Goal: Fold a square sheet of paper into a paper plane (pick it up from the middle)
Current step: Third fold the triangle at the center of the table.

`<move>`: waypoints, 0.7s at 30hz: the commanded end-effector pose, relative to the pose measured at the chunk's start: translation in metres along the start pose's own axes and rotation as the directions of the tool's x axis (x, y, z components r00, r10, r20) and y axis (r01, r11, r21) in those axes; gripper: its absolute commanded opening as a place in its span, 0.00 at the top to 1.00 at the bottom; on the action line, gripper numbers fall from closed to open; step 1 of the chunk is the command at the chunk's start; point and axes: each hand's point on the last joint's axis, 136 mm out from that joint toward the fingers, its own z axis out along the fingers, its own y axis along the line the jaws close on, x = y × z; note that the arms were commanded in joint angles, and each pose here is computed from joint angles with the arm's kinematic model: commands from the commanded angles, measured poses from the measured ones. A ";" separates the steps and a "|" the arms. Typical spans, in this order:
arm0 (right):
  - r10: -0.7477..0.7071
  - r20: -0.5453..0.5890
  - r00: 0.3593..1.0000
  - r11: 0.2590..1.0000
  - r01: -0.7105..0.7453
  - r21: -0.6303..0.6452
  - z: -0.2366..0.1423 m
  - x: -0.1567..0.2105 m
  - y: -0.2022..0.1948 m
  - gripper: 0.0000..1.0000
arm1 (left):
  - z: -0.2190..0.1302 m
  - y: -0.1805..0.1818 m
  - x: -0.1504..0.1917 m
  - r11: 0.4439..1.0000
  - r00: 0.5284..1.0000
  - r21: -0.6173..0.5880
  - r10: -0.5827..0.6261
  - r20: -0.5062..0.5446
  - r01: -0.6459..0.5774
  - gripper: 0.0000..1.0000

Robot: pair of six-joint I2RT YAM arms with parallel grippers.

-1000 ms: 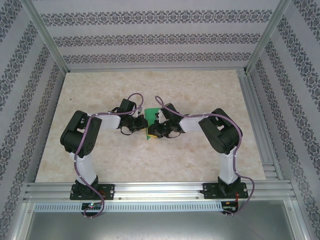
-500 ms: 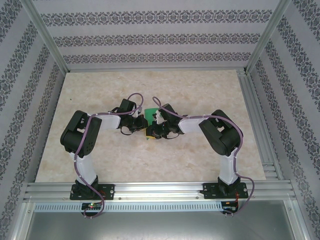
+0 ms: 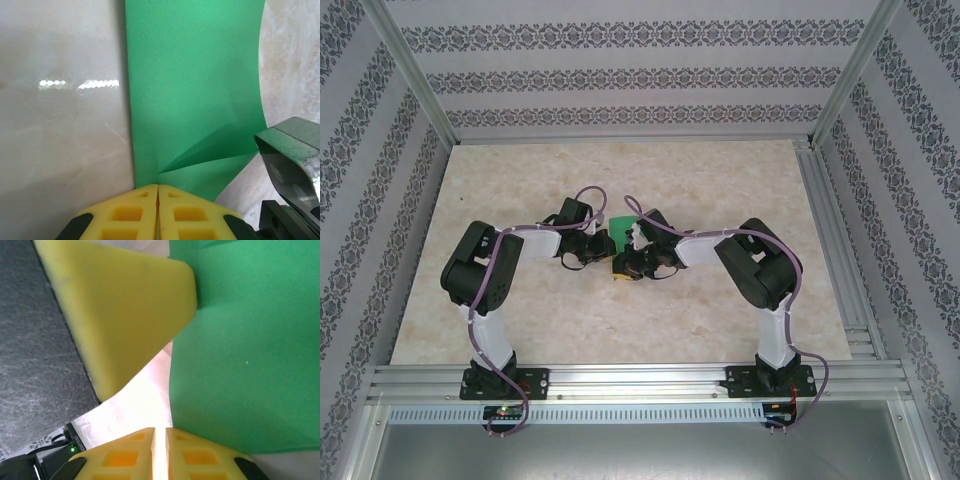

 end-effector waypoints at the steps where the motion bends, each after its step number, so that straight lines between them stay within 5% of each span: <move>1: -0.013 -0.016 1.000 1.000 0.014 0.016 0.009 0.001 -0.001 0.85 | 0.008 0.020 0.009 0.998 0.999 -0.050 -0.031 -0.027 0.029 0.90; 15: -0.015 -0.106 0.994 0.959 0.044 0.279 0.012 0.029 -0.044 0.85 | 0.008 0.021 0.009 0.998 0.999 -0.052 -0.032 -0.026 0.030 0.90; 21: -0.073 -0.067 0.995 0.963 0.088 0.256 0.009 0.018 -0.028 0.84 | 0.008 0.022 0.008 0.998 0.999 -0.056 -0.036 -0.023 0.034 0.90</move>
